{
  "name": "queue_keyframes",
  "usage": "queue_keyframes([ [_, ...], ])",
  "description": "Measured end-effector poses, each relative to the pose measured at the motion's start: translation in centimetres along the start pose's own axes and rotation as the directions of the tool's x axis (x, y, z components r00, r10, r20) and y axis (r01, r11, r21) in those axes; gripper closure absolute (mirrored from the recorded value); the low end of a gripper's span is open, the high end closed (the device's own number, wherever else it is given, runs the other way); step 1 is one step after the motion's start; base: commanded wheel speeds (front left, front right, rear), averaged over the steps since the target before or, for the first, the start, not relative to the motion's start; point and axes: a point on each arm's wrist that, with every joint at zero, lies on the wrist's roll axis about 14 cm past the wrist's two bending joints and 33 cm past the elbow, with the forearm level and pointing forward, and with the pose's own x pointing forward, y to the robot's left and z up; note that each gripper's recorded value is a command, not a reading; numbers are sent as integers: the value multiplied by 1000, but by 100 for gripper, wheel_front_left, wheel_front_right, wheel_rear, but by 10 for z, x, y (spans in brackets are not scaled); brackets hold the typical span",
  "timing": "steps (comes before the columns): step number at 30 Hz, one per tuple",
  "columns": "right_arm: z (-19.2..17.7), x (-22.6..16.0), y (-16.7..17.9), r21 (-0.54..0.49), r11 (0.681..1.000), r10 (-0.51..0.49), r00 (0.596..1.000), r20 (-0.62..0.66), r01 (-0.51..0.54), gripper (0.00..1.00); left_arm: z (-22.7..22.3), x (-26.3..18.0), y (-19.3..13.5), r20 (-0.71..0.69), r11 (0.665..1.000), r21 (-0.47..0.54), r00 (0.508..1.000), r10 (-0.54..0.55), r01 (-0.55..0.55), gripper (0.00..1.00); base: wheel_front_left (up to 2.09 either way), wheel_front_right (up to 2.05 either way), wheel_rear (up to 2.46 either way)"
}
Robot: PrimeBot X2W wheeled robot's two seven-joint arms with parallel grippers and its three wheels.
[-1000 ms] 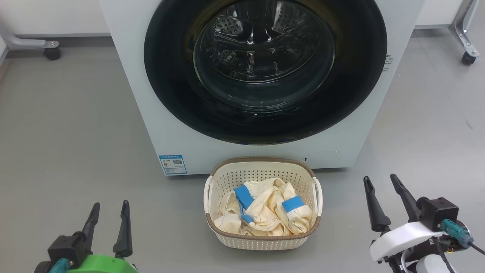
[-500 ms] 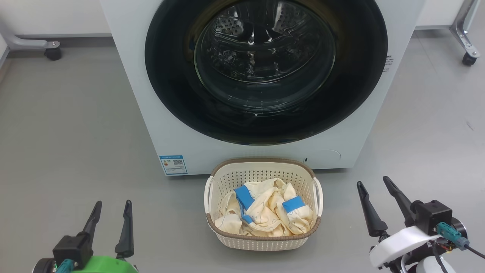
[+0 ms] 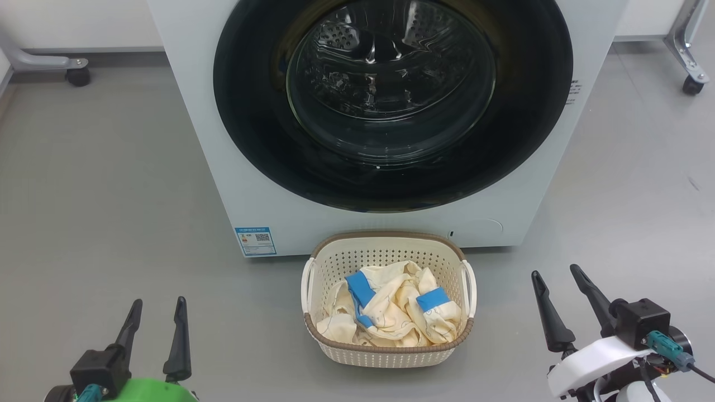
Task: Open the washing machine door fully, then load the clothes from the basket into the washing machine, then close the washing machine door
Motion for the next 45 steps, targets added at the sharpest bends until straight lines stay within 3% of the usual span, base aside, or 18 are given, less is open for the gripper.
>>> queue_keyframes([
  [22, -2, 0, 3, 4, 1000, 4, 1000, -3, -4, 0, 1, 1, 4, 4, 1000, -1, 1000, 17, -17, 0, 18, 18, -36],
  [45, -5, 0, 4, 13, 1000, 2, 1000, -14, -2, 0, 2, 4, 1, 9, 1000, -8, 1000, 12, -12, 0, 68, 68, -137],
])
